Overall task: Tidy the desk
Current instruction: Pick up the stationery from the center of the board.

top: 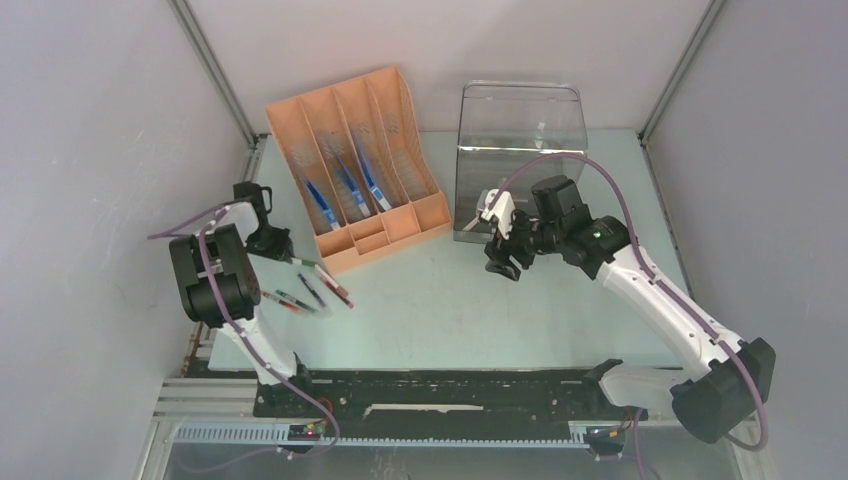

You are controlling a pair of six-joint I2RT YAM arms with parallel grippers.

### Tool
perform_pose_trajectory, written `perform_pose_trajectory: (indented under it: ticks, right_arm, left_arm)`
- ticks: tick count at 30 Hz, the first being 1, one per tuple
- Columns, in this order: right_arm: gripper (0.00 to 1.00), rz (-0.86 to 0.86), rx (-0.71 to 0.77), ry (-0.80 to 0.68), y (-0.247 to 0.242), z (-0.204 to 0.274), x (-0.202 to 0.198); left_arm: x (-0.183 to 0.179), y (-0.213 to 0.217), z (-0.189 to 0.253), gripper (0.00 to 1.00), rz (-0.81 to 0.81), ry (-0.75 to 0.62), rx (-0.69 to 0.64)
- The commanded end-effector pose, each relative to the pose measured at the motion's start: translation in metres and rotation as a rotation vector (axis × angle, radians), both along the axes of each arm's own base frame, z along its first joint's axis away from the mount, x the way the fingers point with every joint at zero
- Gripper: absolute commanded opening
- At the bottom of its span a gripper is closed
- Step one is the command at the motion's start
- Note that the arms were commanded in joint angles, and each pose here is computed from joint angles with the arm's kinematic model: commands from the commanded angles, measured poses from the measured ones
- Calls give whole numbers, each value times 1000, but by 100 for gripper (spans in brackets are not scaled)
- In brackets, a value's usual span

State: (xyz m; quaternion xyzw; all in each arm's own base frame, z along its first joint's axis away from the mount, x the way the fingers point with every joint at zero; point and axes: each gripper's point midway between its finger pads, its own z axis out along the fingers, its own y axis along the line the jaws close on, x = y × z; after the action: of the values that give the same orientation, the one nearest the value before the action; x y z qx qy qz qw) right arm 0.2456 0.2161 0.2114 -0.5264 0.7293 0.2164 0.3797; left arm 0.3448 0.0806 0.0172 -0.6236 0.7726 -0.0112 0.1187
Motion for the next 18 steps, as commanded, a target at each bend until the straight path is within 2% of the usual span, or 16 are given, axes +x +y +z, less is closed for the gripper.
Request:
perform_pose_trajectory:
  ticks: [1, 8, 15, 18]
  right_arm:
    - [72, 24, 33, -50, 4, 13, -4]
    - [72, 51, 49, -36, 9, 14, -10]
    - [72, 65, 57, -21, 12, 13, -12]
    - [72, 85, 66, -10, 14, 12, -16]
  left_arm:
    - [-20, -3, -1, 0, -77, 50, 46]
    - [-8, 4, 37, 0, -138, -142, 148]
    - [-16, 5, 57, 0, -158, -234, 205]
    - [-17, -4, 63, 0, -184, -321, 195]
